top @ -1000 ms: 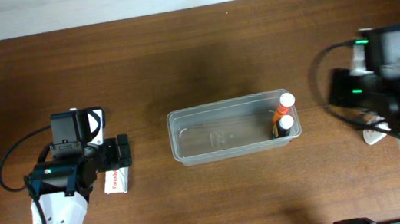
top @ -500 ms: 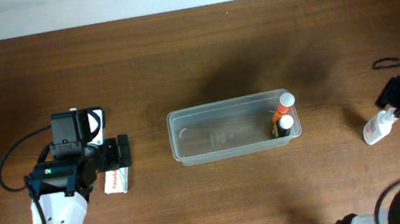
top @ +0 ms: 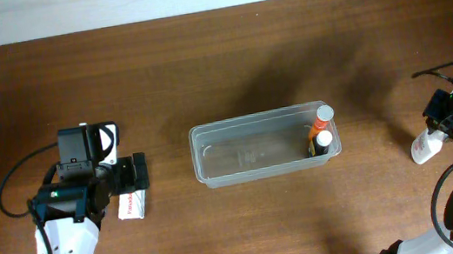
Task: Pack container
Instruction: 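Grasp the white spray bottle with the right gripper, then lower the spray bottle into the container and release it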
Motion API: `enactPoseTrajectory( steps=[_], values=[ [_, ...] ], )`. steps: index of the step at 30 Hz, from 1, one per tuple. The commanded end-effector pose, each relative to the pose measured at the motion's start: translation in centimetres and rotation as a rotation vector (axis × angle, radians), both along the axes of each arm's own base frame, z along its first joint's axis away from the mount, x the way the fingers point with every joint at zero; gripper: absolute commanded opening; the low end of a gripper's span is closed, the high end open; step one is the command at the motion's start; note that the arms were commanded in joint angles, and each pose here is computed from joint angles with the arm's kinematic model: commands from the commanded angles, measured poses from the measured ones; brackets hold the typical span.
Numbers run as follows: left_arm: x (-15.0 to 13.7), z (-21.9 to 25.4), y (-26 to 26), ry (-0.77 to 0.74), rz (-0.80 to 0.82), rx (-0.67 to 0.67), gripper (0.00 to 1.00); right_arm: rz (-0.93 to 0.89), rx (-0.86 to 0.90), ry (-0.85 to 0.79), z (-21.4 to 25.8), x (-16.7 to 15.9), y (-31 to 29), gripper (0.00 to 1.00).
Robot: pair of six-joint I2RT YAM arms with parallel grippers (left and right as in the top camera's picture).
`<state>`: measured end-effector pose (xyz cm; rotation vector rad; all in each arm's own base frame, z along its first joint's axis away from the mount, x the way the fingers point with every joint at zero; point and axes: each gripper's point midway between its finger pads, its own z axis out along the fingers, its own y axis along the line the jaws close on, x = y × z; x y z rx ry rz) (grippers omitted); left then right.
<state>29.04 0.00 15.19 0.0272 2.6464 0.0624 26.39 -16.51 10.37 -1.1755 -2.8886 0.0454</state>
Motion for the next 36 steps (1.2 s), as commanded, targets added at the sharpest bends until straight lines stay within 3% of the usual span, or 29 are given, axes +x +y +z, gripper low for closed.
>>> enactPoseTrajectory(
  steps=[1, 4, 9, 16, 20, 27, 36],
  values=[
    [0.3, 0.6, -0.2, -0.016, 0.005, -0.018, 0.99, -0.004, 0.012, 0.004, -0.2, -0.1, 0.1, 0.16],
    [0.3, 0.6, -0.2, -0.016, 0.005, -0.018, 0.99, 0.034, 0.057, -0.043, 1.3, 0.5, 1.0, 0.10],
    [0.3, 0.6, -0.2, -0.016, 0.005, -0.018, 0.99, 0.140, 0.058, -0.174, 6.8, 1.6, 3.9, 0.09],
    [0.3, 0.6, -0.2, -0.016, 0.005, -0.018, 0.99, 0.519, -0.024, -0.456, 17.5, 2.4, 14.3, 0.10],
    [0.3, 0.6, -0.2, -0.016, 0.005, -0.018, 0.99, 0.728, -0.010, -0.577, 19.9, 2.6, 20.5, 0.10],
    [0.3, 0.6, -0.2, -0.016, 0.005, -0.018, 0.99, 0.845, 0.060, -0.446, 15.9, 4.1, 26.3, 0.10],
    [0.3, 0.6, -0.2, -0.016, 0.005, -0.018, 0.99, 0.808, 0.035, -0.207, 8.1, 7.2, 26.4, 0.10]
  ],
)
